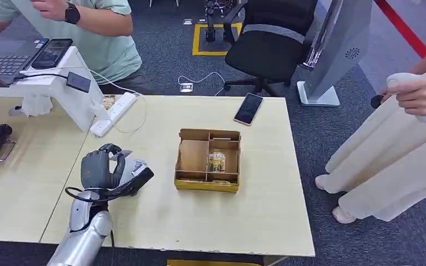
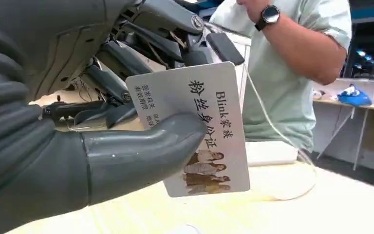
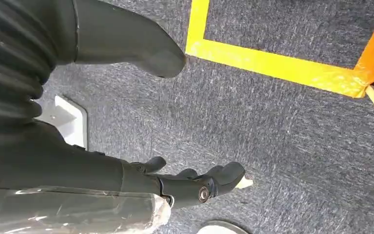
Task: Pass the card to the sensor for recognition and then transmit it.
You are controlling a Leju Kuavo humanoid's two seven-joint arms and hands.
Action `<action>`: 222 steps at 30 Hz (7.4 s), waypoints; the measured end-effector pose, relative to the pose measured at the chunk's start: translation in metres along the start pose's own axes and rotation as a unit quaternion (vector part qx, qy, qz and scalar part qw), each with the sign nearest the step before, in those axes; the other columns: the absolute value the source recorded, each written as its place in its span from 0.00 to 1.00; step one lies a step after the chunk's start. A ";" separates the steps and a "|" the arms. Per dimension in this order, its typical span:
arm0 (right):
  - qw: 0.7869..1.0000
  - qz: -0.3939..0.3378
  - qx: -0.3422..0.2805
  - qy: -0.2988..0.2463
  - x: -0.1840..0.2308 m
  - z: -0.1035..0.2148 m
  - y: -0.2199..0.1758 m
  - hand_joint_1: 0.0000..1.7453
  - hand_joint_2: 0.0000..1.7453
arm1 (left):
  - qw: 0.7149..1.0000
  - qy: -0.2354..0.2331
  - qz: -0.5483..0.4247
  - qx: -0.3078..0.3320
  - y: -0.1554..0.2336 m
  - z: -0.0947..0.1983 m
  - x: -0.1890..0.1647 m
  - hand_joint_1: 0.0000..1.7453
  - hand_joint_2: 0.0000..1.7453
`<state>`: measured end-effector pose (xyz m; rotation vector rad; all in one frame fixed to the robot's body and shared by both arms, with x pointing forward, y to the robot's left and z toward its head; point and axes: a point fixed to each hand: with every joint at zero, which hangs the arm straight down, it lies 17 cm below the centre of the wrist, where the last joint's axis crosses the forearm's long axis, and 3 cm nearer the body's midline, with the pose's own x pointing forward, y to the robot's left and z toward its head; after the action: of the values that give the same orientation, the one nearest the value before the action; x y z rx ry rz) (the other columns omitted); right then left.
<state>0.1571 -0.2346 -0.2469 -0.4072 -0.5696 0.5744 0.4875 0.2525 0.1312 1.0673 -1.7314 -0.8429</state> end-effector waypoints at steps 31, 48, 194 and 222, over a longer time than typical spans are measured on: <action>1.000 0.002 -0.001 0.004 -0.004 0.002 0.001 0.00 1.00 | 0.971 0.031 0.167 -0.169 -0.038 0.020 -0.007 1.00 1.00; 1.000 0.003 -0.001 0.005 -0.005 0.002 0.001 0.00 1.00 | 0.985 0.029 0.051 -0.160 -0.028 0.015 -0.021 1.00 1.00; 1.000 -0.003 -0.007 -0.003 0.011 0.002 0.004 0.00 1.00 | 0.971 -0.112 -0.027 0.210 0.108 -0.055 0.102 0.00 1.00; 1.000 -0.013 -0.010 -0.003 0.011 0.002 0.004 0.00 1.00 | 0.975 -0.107 -0.067 0.185 0.093 0.002 0.062 0.00 1.00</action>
<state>0.1622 -0.2244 -0.2425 -0.4162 -0.5850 0.5452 0.4448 0.2325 0.2331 1.3926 -2.0708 -0.7560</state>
